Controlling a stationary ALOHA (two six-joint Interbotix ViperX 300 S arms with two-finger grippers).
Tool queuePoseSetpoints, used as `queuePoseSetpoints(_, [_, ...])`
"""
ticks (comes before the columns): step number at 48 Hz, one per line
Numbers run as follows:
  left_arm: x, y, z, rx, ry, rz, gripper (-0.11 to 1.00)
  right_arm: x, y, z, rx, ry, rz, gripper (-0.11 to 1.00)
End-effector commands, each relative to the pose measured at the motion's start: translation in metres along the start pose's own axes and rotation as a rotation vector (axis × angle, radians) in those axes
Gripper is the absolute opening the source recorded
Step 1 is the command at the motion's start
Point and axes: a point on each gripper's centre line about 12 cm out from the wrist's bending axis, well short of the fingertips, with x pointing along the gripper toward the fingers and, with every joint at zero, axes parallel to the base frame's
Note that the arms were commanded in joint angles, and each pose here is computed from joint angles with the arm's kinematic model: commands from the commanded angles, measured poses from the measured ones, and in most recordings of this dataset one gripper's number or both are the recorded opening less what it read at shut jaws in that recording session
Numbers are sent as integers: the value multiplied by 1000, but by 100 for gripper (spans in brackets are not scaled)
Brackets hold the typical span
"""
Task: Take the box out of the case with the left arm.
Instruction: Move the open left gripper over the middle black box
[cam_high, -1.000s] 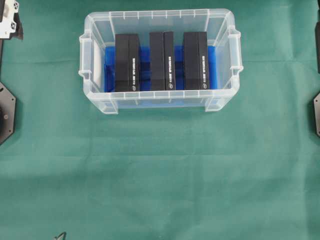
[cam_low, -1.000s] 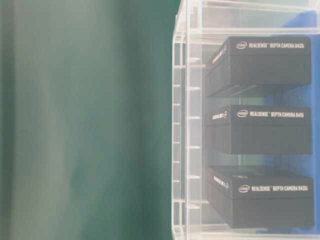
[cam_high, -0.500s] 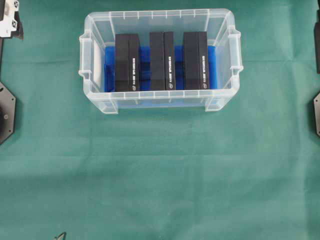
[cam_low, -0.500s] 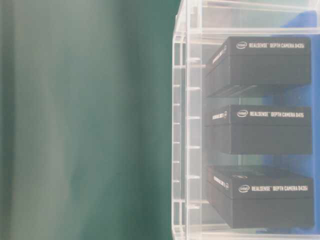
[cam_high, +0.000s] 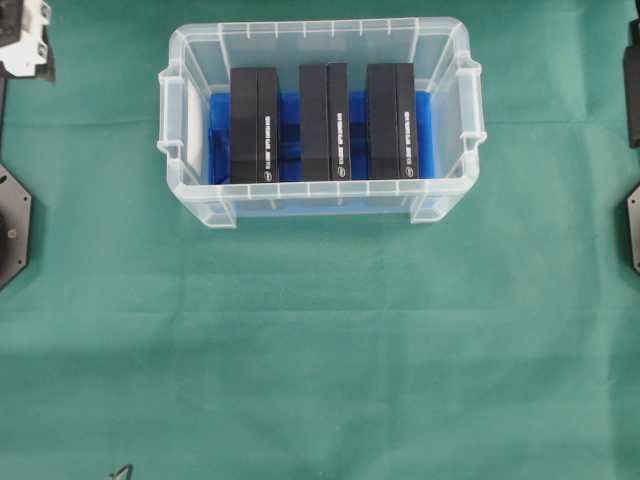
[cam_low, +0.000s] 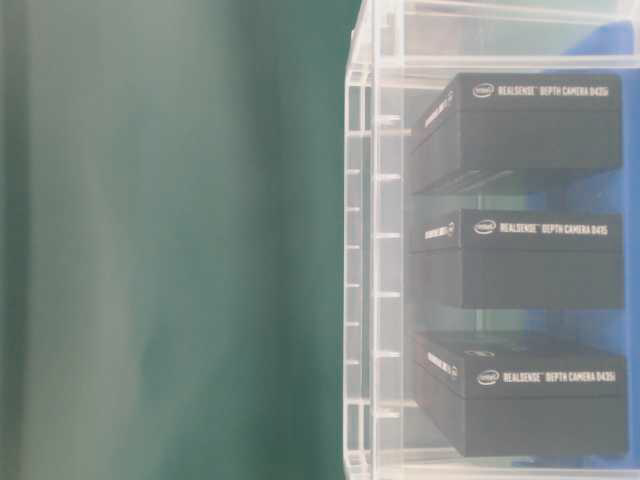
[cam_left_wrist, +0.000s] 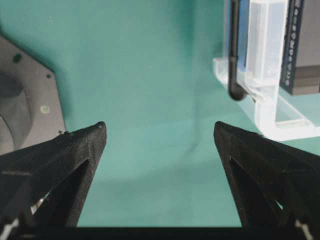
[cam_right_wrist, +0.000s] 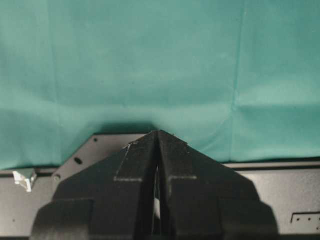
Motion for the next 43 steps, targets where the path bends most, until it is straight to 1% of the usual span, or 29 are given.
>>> queuePoseSetpoints(1, [-5, -11, -1, 8, 1, -18, 91, -7, -1, 3, 5, -24, 1, 0])
queuePoseSetpoints(10, [-2, -33, -2, 4, 13, -11, 91, -8, 0, 3, 4, -27, 2, 0])
queuePoseSetpoints(16, [1, -52, -1, 1, 22, -7, 91, -8, -1, 4, 5, -29, 2, 0])
queuePoseSetpoints(25, [4, -82, 5, 16, 27, -3, 91, -7, -1, 4, 5, -29, 2, 0])
queuePoseSetpoints(32, [10, -112, 10, 28, 30, -3, 91, -7, -1, 4, 5, -30, 2, 0])
queuePoseSetpoints(43, [18, -154, 14, 51, 32, -18, 91, -8, -1, 4, 6, -38, 3, 0])
